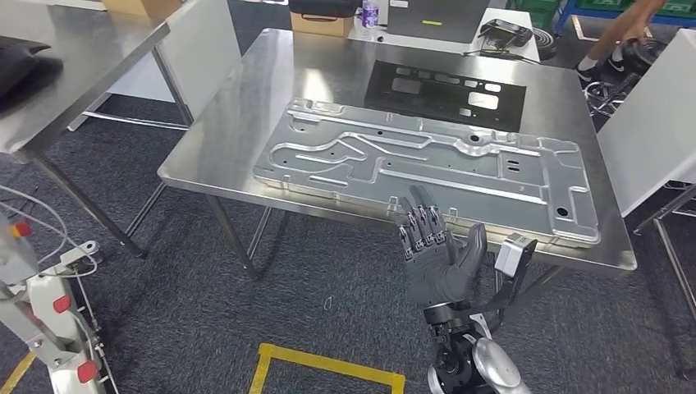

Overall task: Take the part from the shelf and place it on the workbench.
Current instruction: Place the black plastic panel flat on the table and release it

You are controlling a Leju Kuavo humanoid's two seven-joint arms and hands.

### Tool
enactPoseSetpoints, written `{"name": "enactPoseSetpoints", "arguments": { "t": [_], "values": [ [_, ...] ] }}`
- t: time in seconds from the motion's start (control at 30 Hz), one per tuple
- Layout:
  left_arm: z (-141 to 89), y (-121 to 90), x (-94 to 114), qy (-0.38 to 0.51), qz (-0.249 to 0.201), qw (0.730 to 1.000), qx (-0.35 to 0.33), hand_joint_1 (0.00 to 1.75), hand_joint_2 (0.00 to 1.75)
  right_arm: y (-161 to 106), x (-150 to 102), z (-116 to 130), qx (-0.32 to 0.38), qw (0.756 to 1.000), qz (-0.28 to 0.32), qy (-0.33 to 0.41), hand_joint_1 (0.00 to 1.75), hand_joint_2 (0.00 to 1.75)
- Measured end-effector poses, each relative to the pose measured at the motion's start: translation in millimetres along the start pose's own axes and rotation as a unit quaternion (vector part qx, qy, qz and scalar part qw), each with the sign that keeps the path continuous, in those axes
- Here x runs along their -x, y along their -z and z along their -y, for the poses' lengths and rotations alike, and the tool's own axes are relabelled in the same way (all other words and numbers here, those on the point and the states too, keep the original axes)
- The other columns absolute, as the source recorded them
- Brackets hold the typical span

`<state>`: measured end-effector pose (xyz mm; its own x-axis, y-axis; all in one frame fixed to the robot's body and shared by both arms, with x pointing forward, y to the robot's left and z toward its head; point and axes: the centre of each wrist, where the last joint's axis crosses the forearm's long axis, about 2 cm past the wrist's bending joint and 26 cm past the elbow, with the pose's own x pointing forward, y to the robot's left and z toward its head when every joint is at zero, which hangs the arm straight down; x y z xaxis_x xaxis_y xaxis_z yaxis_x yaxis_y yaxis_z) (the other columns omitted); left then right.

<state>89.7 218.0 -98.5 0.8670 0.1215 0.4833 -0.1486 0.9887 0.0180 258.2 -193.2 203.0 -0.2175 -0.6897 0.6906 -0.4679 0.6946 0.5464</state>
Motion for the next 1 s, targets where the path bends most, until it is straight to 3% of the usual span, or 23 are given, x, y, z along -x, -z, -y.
{"name": "enactPoseSetpoints", "arguments": {
  "t": [1.0],
  "values": [
    [-4.1, -1.1, 4.6, 0.023, -0.018, 0.999, -0.028, 0.0, 0.0, -6.4, 3.8, 2.1, 0.019, 1.0, -0.012, -0.004, 0.0, 0.0]
  ]
}}
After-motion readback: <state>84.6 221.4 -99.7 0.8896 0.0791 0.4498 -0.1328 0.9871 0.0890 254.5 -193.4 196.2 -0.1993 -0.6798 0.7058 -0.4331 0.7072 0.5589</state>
